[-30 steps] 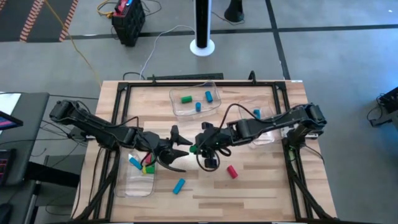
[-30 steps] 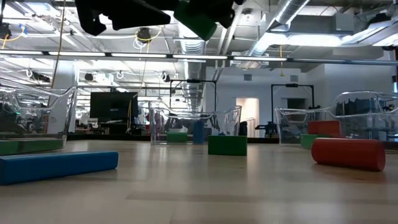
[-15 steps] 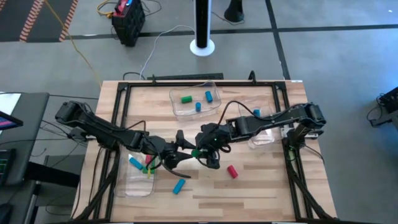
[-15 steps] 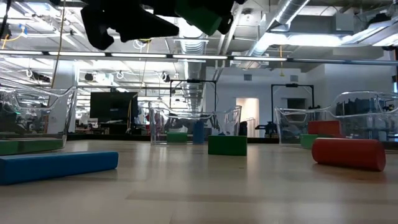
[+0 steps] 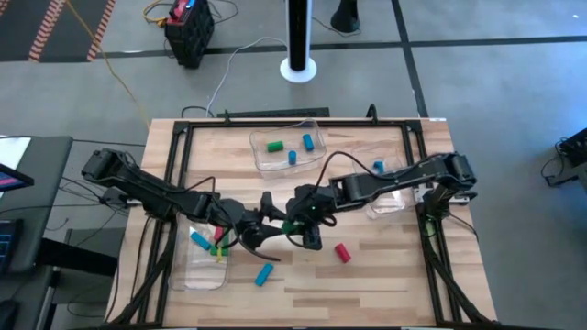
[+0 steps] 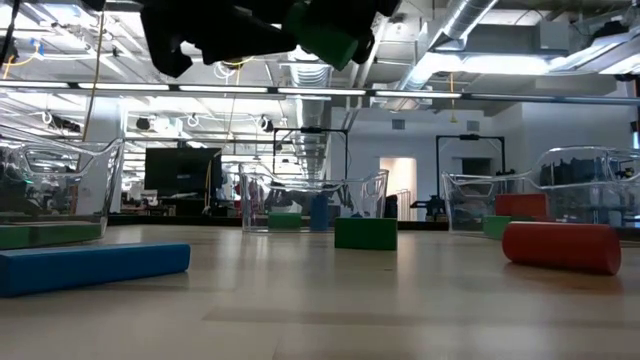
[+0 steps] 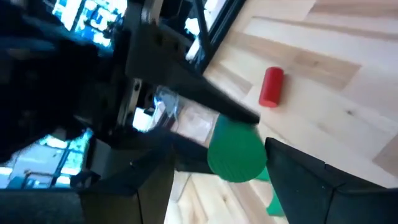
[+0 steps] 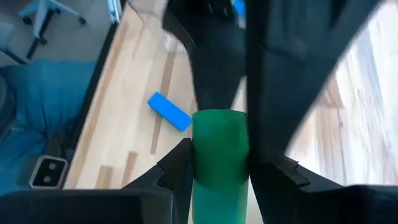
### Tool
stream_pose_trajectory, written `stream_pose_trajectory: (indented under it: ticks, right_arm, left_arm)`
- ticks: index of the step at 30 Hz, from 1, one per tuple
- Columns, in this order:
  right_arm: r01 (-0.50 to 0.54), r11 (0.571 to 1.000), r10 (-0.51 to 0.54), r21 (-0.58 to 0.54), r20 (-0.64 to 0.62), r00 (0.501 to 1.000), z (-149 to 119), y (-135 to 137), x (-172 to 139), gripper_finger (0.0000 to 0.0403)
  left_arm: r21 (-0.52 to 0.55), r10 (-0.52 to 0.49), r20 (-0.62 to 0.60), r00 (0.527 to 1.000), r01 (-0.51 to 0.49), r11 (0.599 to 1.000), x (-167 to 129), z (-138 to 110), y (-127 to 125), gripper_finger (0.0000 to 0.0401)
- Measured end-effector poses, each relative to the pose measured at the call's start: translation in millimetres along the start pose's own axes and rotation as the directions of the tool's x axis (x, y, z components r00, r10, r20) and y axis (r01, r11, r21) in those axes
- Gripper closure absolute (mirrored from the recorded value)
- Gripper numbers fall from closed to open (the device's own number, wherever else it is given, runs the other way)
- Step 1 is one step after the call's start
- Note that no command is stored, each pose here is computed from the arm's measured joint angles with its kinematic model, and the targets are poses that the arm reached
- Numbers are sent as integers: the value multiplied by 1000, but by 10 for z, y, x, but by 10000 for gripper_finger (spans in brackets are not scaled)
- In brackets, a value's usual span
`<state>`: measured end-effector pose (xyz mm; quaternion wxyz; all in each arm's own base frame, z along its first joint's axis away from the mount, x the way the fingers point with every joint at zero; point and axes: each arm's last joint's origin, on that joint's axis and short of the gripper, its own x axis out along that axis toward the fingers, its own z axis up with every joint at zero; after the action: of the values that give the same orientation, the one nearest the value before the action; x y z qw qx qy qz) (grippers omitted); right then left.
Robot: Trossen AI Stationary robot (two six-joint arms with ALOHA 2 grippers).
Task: Sort blocks by size
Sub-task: Put the green cylinder block into the top transparent bin
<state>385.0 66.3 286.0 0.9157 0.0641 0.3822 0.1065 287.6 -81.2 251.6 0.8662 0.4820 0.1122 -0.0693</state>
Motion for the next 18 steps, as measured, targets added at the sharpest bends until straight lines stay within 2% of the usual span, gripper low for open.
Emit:
stream_pose_trajectory:
  ticks: [8, 18]
  right_arm:
    - [-4, 1000, 5, 4, -26, 1000, -31, -36, 68, 241]
    - [-23, 1000, 23, 0, -8, 1000, -12, -29, 69, 241]
  left_arm:
    - [10, -40, 14, 999, 40, 999, -1, -4, -26, 204]
    - [5, -75, 12, 997, 75, 997, -4, -17, -49, 208]
